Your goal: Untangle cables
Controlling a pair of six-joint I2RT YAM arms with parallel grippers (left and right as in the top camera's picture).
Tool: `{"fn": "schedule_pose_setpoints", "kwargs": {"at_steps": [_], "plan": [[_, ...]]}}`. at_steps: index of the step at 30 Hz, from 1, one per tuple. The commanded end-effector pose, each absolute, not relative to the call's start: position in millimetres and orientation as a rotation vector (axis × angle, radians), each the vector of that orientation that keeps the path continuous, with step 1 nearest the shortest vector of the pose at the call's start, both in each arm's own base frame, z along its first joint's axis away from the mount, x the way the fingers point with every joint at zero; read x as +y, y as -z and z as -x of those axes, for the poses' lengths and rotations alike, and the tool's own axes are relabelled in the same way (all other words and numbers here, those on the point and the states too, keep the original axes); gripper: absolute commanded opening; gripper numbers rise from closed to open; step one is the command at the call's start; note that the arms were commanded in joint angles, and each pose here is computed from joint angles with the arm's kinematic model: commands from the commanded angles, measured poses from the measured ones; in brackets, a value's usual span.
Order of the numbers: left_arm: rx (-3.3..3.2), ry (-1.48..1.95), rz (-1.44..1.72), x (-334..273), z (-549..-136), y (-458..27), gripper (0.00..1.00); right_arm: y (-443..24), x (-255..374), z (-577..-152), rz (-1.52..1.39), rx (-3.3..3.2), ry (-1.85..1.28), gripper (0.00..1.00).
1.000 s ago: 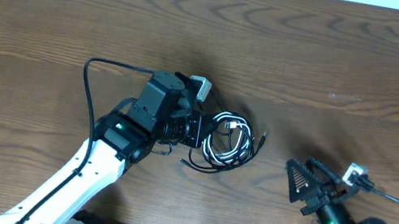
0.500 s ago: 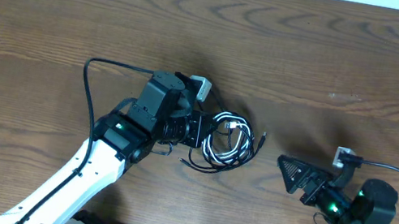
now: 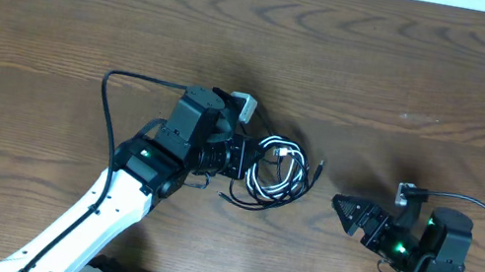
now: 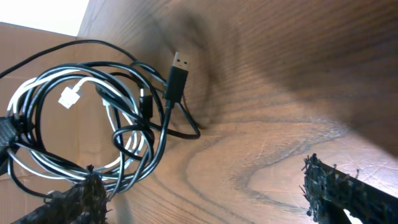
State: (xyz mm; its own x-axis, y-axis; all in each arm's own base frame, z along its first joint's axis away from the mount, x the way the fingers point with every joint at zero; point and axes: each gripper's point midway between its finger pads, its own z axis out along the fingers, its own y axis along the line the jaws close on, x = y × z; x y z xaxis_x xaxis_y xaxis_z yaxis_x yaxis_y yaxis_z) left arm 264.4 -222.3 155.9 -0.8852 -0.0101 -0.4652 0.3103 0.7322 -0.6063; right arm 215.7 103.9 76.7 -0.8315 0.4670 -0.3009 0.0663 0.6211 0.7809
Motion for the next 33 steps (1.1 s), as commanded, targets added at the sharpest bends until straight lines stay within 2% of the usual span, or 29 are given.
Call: {"fn": "schedule_pose_setpoints", "kwargs": {"at_steps": [1,12,33], "plan": [[2.490,0.998,-0.248,-222.9,-262.8,-155.3,0.08,-78.5,100.4,-220.2,-0.401,2.359,-1.063,0.99],[2.495,0.998,-0.247,-222.6,-262.1,-154.6,0.08,-66.6,74.9,-231.1,-0.494,2.356,-0.854,0.99],[2.491,0.895,-0.202,-212.5,-272.3,-150.1,0.08,-65.3,71.6,-232.2,-0.505,2.355,-0.829,0.99]]}}
